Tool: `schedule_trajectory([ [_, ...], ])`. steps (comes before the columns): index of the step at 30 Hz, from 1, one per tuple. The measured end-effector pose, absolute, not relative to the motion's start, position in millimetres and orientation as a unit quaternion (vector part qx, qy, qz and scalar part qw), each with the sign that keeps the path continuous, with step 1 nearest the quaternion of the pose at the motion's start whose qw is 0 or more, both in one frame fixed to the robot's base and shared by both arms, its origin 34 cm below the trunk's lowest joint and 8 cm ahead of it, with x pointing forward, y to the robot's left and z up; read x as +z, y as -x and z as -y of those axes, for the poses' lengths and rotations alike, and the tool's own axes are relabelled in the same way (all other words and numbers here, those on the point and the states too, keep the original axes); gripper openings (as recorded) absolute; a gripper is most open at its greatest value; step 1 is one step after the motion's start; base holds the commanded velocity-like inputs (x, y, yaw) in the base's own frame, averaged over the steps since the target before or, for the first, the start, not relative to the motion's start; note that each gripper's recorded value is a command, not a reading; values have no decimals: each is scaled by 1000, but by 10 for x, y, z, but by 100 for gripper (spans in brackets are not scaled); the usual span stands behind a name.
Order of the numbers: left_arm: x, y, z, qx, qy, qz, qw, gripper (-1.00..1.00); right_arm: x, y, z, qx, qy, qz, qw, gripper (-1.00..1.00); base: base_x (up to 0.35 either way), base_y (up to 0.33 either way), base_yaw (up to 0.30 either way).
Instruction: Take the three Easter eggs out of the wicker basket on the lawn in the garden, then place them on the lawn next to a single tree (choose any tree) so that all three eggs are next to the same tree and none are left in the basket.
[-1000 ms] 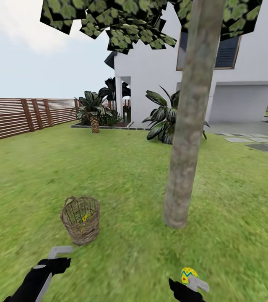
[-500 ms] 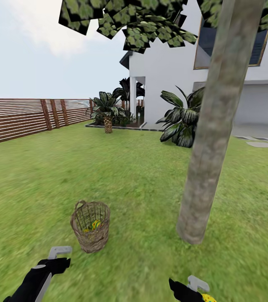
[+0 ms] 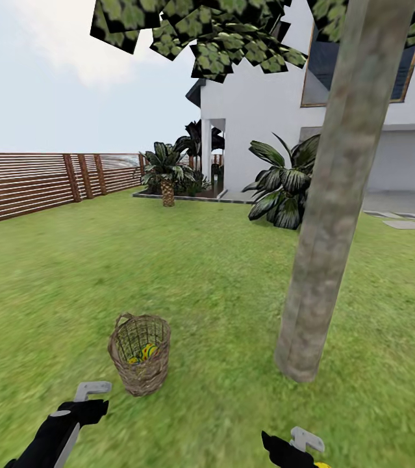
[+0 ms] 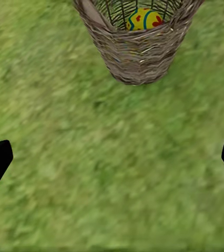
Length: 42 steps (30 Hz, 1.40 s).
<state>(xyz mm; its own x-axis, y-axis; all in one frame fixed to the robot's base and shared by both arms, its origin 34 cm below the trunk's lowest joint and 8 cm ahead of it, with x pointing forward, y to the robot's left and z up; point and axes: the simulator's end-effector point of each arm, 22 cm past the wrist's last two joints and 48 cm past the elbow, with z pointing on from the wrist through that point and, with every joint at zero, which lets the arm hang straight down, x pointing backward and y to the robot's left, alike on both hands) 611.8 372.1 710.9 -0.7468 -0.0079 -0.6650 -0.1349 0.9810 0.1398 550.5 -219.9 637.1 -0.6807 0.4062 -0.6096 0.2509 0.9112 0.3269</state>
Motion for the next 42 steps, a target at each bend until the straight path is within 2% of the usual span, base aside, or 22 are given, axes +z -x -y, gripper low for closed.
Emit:
schedule_trajectory([
  [20, 7071, -6126, -3729, 90, 36, -924, 370, 100, 6370, -5503, 2199, 109, -180, -910, 356, 100, -14, 159, 0],
  [36, 7073, -6137, -3727, 89, 36, -922, 376, 100, 6372, -5505, 2191, 109, -179, -910, 357, 100, 0, 280, -3],
  [42, 7077, -6139, -3731, 90, 36, -921, 376, 100, 6376, -5507, 2191, 109, -179, -910, 357, 100, 0, 292, -166],
])
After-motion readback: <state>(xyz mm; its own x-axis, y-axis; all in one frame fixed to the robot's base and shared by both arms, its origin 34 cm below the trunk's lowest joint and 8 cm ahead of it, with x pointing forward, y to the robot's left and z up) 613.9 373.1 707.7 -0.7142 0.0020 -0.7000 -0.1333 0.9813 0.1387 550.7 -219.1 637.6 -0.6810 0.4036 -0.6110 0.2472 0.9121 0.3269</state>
